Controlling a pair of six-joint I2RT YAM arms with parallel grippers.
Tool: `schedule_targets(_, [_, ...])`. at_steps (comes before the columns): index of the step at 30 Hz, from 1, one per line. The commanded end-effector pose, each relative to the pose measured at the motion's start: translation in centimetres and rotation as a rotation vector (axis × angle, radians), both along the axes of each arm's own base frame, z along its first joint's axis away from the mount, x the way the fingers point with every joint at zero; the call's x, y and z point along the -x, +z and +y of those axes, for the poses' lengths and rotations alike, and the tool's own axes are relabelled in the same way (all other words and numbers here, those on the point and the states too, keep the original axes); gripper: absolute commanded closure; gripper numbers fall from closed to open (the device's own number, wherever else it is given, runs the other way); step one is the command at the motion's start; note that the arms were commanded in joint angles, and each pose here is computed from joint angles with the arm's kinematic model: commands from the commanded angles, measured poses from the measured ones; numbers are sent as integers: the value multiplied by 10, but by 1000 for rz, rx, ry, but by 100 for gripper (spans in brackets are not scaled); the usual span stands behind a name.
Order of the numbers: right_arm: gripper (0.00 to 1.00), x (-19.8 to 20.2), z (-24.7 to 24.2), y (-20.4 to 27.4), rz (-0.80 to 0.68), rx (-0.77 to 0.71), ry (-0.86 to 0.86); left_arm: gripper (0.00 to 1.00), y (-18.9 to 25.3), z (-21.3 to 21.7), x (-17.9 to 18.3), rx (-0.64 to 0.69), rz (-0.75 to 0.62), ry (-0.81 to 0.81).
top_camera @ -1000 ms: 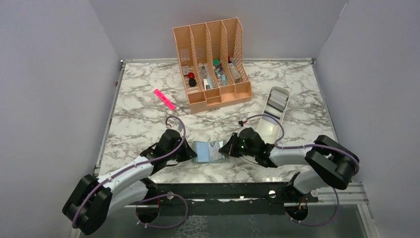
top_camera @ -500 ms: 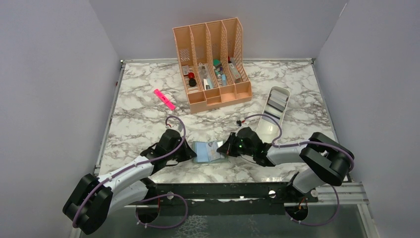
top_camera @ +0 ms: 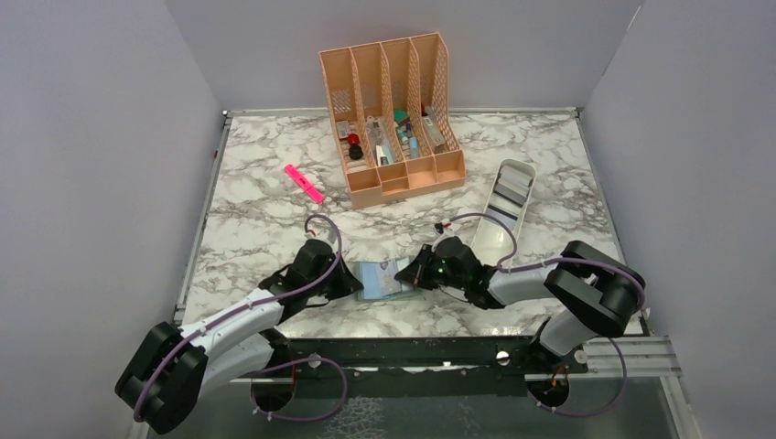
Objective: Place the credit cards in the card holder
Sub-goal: Insert the credit card into the card holder.
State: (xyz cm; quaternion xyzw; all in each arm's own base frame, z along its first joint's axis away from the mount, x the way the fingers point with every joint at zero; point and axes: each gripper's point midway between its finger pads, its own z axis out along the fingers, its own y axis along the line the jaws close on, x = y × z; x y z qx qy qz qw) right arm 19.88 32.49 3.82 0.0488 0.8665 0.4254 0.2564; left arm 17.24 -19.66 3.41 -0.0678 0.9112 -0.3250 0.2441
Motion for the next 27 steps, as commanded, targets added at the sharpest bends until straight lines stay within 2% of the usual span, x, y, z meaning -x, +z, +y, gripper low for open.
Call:
schedule_targets(1, [99,5,2,-8,6,14,-18,99,0,0,-1,24,-6,16])
schedule_targets(10, [98,16,6,-23,46,57,-2,99,1,-1,-1,31,-5,18])
schedule_targets(17, [78,11,8,-17,12,149,16,86,7,-3,-1,57,-19,16])
schedule_targets(22, [65,7,-5,-9,-32,210,-1,82,10,-2,-1,63,-31,21])
schedule_targets(27, [61,6,-3,-8,-39,216,14,82,8,-4,-2,79,-36,24])
